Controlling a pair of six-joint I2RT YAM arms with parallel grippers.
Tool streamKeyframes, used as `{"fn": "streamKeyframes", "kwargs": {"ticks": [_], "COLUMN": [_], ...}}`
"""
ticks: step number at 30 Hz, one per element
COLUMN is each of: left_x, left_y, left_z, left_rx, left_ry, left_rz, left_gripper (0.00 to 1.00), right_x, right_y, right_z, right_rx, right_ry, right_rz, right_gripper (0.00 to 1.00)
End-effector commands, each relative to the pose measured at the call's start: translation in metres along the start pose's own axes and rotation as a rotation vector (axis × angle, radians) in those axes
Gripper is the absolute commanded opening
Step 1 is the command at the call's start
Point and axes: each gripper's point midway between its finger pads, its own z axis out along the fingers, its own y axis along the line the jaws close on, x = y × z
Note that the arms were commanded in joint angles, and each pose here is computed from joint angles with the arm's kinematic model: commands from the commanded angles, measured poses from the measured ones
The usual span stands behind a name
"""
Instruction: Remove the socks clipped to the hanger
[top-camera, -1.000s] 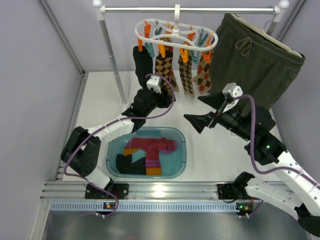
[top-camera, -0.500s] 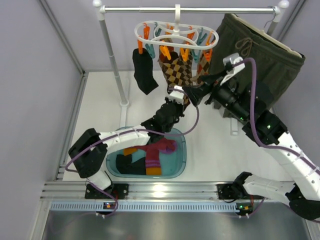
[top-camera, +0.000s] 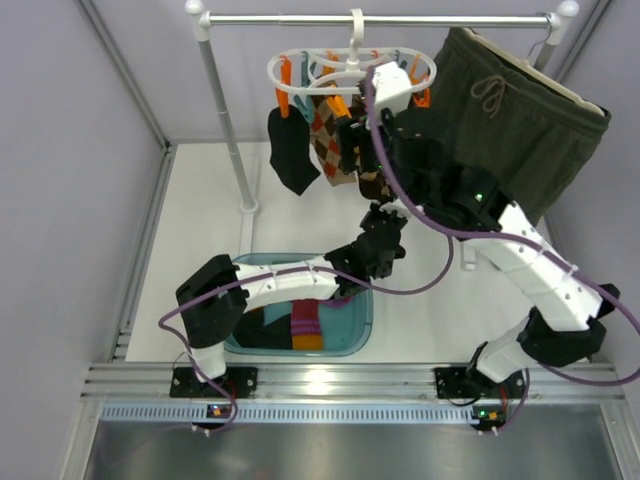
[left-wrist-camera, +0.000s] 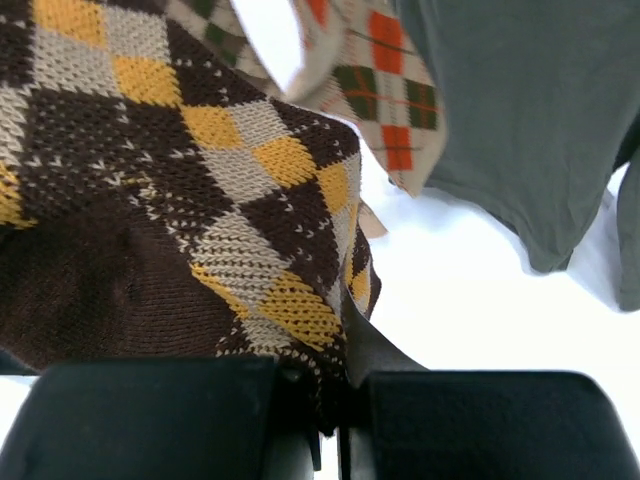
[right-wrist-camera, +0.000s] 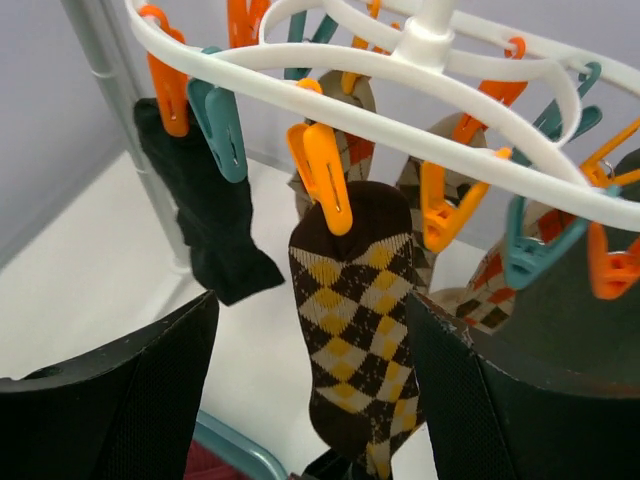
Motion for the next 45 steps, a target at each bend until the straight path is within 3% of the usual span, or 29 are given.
{"fn": "streamKeyframes", "kwargs": {"ticks": [1,10,20,23,25,26,27,32,34,35,36,37,39,41,43,44,45], "left_x": [-0.024,-0.030,-0.033,-0.030,-0.026,-0.025,-0.022,-0.004,0.007,0.027,0.030,0.038,0.035,0.050,0.047,0.058,0.052], "left_y": [-0.004,-0.012,-0.016,-0.017,-0.019,-0.019,-0.019,-0.016,-0.011,-0.007,0.002,0.008,0.028,0.053,0.081,0.093,0.105], "left_z": [-0.004,-0.009,-0.016,-0.017,-0.017,-0.018,-0.018,-0.026,-0.035,-0.042,-0.053,-0.062,-0.084,-0.104,-0.121,-0.130,-0.138], "left_rx": [-0.033,-0.013,0.034,0.034,0.042,0.046,0.046,0.069,0.086,0.089,0.090,0.097,0.106,0.070,0.036,0.024,0.017], "left_ry": [-0.041,-0.053,-0.067,-0.063,-0.059,-0.057,-0.054,-0.016,0.030,0.073,0.119,0.158,0.199,0.267,0.281,0.319,0.316], "left_rz": [0.023,0.034,0.020,0.022,0.019,0.015,0.011,-0.018,-0.058,-0.042,-0.109,-0.133,-0.280,-0.261,-0.327,-0.290,-0.357], "left_gripper": [0.00,0.00,0.00,0.00,0.00,0.00,0.00,0.00,0.00,0.00,0.00,0.00,0.00,0.00,0.00,0.00,0.00], "right_x": [0.001,0.003,-0.016,-0.020,-0.018,-0.018,-0.017,-0.016,-0.016,-0.016,-0.014,-0.013,-0.011,-0.009,-0.006,-0.005,-0.003], "right_y": [-0.017,-0.026,-0.030,-0.031,-0.031,-0.031,-0.031,-0.029,-0.026,-0.026,-0.027,-0.024,-0.023,-0.021,-0.021,-0.020,-0.021], "right_z": [0.006,0.045,0.066,0.068,0.071,0.072,0.072,0.071,0.070,0.070,0.067,0.067,0.063,0.061,0.058,0.057,0.054], "right_rx": [0.144,0.334,0.418,0.442,0.446,0.448,0.448,0.429,0.402,0.390,0.378,0.354,0.327,0.295,0.262,0.252,0.241], "right_ry": [0.047,0.057,-0.035,-0.049,-0.045,-0.046,-0.046,-0.054,-0.064,-0.065,-0.060,-0.068,-0.066,-0.063,-0.055,-0.053,-0.049], "right_rz": [-0.119,-0.248,-0.254,-0.264,-0.274,-0.273,-0.272,-0.255,-0.235,-0.229,-0.228,-0.209,-0.200,-0.185,-0.172,-0.169,-0.168], "right_gripper": [0.72,0.71,0.56,0.48,0.36,0.28,0.11,0.06,0.11,0.18,0.47,0.56,0.59,0.63,0.76,0.80,0.90]}}
